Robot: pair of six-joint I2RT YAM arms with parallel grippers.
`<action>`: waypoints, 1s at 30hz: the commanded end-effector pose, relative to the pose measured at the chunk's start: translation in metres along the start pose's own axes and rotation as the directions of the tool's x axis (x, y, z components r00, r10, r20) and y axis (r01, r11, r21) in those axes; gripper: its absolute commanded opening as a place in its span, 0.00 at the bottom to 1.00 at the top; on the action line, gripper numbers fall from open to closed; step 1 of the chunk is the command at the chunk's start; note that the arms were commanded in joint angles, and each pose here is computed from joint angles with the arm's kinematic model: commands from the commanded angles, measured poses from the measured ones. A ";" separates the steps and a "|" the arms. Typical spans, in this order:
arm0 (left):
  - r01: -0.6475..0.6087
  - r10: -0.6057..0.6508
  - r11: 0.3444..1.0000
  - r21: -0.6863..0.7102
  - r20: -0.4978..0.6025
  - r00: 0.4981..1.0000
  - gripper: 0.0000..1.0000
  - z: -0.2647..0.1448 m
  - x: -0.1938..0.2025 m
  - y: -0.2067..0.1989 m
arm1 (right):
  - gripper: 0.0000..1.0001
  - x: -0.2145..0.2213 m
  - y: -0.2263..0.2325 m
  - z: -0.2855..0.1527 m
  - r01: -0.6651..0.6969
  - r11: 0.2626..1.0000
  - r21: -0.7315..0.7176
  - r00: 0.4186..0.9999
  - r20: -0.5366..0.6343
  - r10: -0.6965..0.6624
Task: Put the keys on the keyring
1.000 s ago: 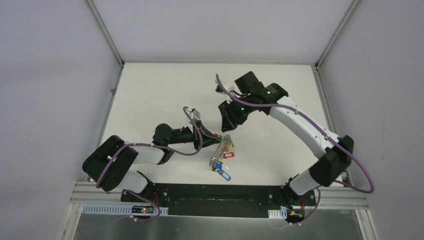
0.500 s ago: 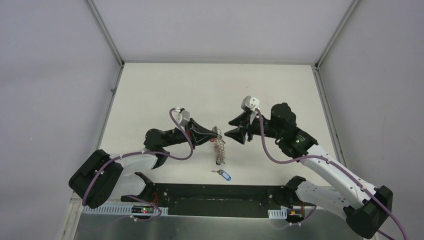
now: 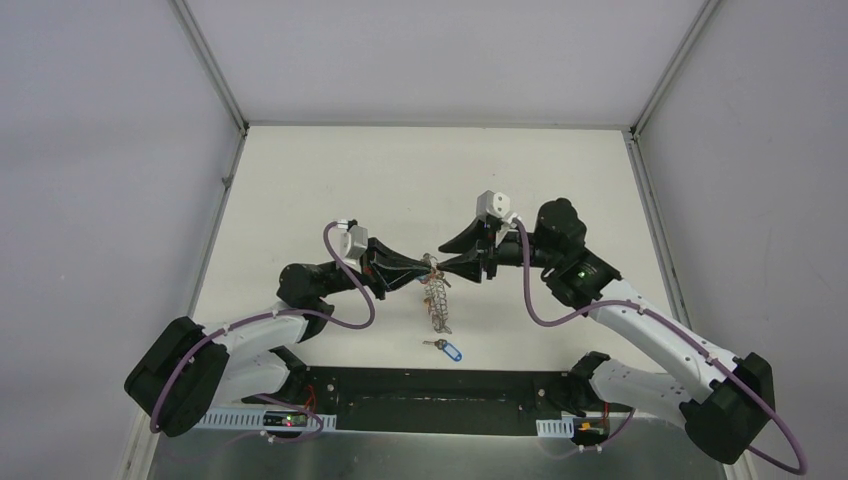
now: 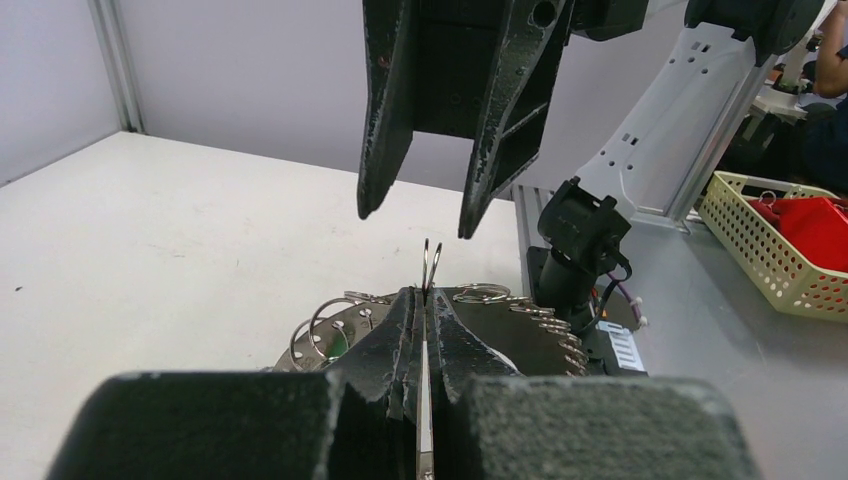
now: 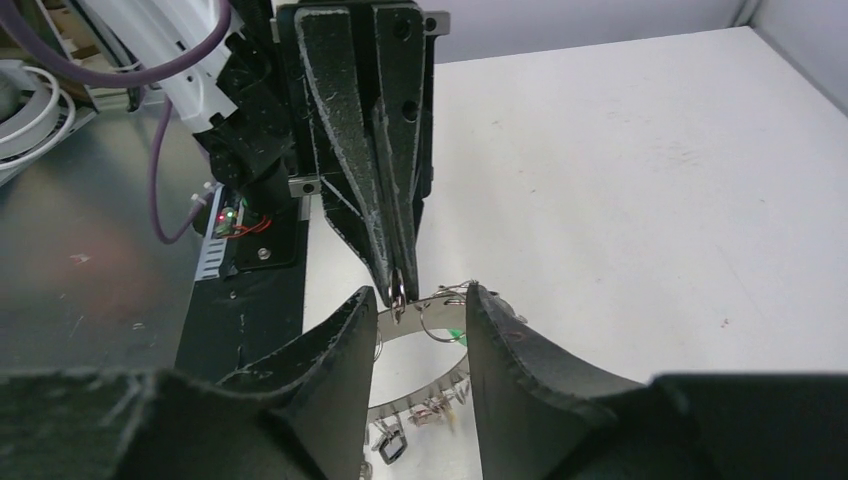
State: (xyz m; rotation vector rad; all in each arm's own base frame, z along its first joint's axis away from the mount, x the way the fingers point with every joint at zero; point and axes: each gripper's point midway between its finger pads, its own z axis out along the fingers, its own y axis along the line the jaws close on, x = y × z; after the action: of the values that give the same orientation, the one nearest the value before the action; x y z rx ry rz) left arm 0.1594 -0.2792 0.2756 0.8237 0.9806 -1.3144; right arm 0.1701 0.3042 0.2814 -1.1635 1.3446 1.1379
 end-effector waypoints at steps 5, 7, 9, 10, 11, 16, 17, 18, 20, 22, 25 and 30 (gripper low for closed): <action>-0.083 0.083 0.997 0.005 0.083 0.993 0.00 0.005 -0.027 -0.005 | 0.39 -0.016 0.018 0.007 0.032 0.989 -0.145 0.999 0.045 -0.026; -0.084 0.083 0.996 0.006 0.084 0.993 0.00 0.005 -0.027 -0.006 | 0.37 -0.014 0.017 0.008 0.028 0.989 -0.146 0.999 0.041 -0.023; -0.082 0.081 0.997 0.007 0.082 0.993 0.00 0.004 -0.027 -0.006 | 0.34 -0.013 0.017 0.009 0.027 0.988 -0.152 0.999 0.037 -0.021; -0.082 0.082 0.997 0.009 0.082 0.993 0.00 0.004 -0.027 -0.006 | 0.32 -0.012 0.018 0.010 0.025 0.987 -0.158 0.999 0.035 -0.020; -0.082 0.081 0.997 0.008 0.082 0.993 0.00 0.004 -0.027 -0.006 | 0.30 -0.011 0.018 0.010 0.023 0.986 -0.165 0.999 0.032 -0.018; -0.068 0.067 0.998 0.007 0.065 0.996 0.00 0.004 -0.022 -0.005 | 0.07 -0.012 0.020 0.013 0.020 0.980 -0.197 0.999 0.030 -0.015; -0.066 0.065 0.998 0.007 0.062 0.996 0.00 0.003 -0.022 -0.006 | 0.00 -0.014 0.020 0.013 0.020 0.980 -0.197 0.999 0.030 -0.014; -0.065 0.064 0.998 0.006 0.060 0.996 0.00 0.003 -0.021 -0.005 | 0.00 -0.014 0.020 0.013 0.017 0.980 -0.199 1.000 0.024 -0.012; -0.055 0.055 0.998 0.000 0.046 0.997 0.09 0.003 -0.019 -0.005 | 0.00 -0.012 0.019 0.013 0.005 0.981 -0.192 1.000 0.002 -0.005; -0.048 0.048 0.999 -0.011 0.027 0.998 0.24 0.002 -0.016 -0.004 | 0.00 -0.010 0.020 0.011 -0.029 0.982 -0.187 0.999 -0.034 0.023; -0.050 0.049 0.998 -0.037 -0.015 0.999 0.42 -0.001 -0.013 -0.001 | 0.00 0.001 0.013 0.007 -0.067 0.989 -0.129 0.992 -0.119 0.052; -0.078 0.072 0.996 -0.049 -0.115 0.991 0.50 -0.005 -0.007 0.000 | 0.00 0.015 0.011 0.002 -0.126 0.988 -0.085 0.959 -0.264 0.100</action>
State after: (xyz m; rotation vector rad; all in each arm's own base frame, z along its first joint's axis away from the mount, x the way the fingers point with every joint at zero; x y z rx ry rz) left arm 0.1556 -0.2702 0.2785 0.8335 1.0311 -1.2513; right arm 0.1572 0.3100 0.2576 -1.3054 1.5424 1.2529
